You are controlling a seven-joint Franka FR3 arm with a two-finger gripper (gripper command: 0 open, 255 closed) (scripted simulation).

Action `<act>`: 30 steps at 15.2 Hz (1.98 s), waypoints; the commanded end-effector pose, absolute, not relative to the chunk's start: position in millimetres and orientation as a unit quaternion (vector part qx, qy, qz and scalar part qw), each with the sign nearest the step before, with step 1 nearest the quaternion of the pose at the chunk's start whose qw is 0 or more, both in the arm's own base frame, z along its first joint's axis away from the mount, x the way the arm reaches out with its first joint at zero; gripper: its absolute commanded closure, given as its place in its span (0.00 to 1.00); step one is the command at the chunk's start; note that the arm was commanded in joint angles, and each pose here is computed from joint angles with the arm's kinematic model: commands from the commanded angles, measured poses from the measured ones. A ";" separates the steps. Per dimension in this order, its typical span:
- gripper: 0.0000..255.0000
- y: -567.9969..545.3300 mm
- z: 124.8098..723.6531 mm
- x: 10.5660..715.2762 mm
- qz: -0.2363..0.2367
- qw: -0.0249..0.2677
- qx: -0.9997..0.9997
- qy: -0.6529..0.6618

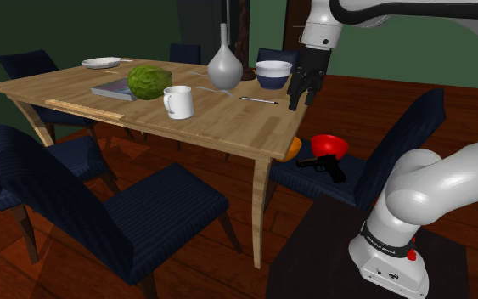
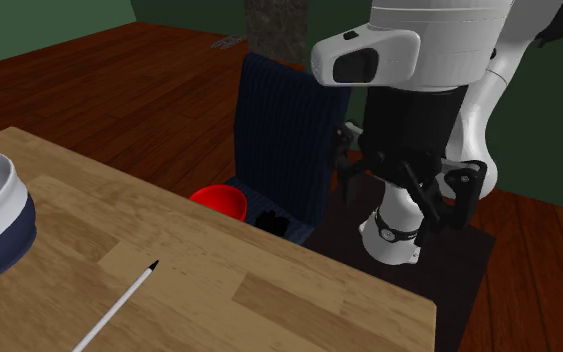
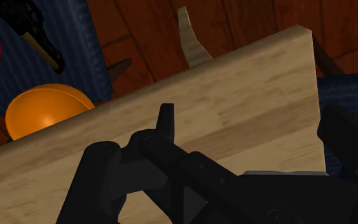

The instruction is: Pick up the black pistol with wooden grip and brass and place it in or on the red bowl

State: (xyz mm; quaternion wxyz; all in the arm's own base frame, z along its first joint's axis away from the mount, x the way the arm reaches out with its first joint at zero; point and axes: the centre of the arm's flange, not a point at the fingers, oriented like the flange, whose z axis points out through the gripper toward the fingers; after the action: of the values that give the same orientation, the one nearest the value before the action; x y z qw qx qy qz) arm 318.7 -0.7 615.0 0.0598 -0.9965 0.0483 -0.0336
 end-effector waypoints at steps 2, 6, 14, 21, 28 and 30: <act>0.00 -10.1 605.8 318.4 -0.031 0.060 -0.997 0.049; 0.00 -47.4 569.0 316.8 -0.020 0.059 -0.997 0.050; 0.00 -122.2 495.6 311.0 0.002 0.058 -0.997 0.053; 0.00 -187.5 431.6 303.1 0.021 0.057 -0.997 0.055; 0.00 -252.9 368.0 292.5 0.040 0.056 -0.996 0.058; 0.00 -271.5 349.9 289.0 0.046 0.056 -0.996 0.058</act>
State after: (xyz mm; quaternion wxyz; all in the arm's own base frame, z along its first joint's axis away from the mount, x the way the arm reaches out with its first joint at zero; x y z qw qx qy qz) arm 292.3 -260.6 360.1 0.0568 -0.9958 0.0585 0.0428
